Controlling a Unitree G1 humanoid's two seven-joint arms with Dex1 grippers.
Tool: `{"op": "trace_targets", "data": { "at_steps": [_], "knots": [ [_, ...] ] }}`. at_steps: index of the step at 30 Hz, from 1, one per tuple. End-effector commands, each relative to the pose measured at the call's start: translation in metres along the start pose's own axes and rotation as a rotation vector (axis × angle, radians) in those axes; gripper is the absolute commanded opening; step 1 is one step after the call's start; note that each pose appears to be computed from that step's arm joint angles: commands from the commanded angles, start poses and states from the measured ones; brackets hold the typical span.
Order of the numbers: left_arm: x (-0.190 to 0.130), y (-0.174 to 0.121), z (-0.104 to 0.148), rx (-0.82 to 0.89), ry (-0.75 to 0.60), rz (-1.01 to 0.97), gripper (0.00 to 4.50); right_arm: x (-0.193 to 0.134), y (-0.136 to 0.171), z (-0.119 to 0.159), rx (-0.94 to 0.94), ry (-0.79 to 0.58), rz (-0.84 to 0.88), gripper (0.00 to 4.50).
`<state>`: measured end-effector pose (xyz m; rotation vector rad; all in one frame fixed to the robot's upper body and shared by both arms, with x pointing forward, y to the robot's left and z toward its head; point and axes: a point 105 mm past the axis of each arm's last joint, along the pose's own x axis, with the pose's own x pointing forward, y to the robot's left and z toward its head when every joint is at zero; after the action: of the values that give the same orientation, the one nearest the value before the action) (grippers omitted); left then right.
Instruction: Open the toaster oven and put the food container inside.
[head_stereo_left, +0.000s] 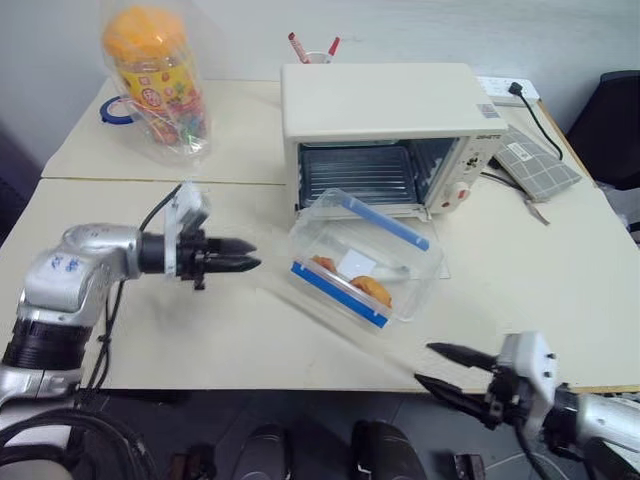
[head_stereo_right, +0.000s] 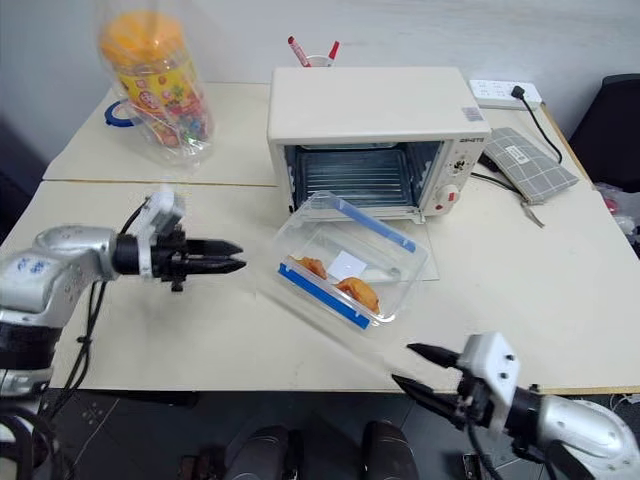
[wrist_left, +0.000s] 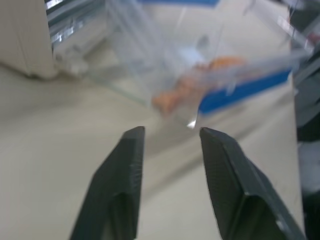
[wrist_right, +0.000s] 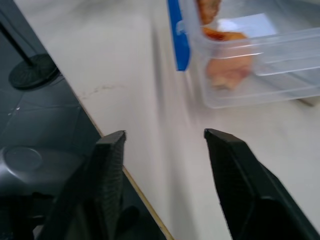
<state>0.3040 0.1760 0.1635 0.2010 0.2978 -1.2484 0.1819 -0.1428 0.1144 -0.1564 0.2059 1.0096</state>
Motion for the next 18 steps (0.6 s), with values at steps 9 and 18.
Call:
{"op": "trace_targets", "data": {
  "at_steps": [9,18],
  "knots": [
    [0.05,-0.018,0.002,0.17,-0.098,-0.023,0.0,0.043,-0.016,0.021,-0.099,-0.11,-0.071,0.03],
    [0.084,-0.016,0.023,0.192,-0.22,0.035,0.0,0.032,-0.071,0.042,-0.226,-0.104,-0.205,0.03]
  ]
}}
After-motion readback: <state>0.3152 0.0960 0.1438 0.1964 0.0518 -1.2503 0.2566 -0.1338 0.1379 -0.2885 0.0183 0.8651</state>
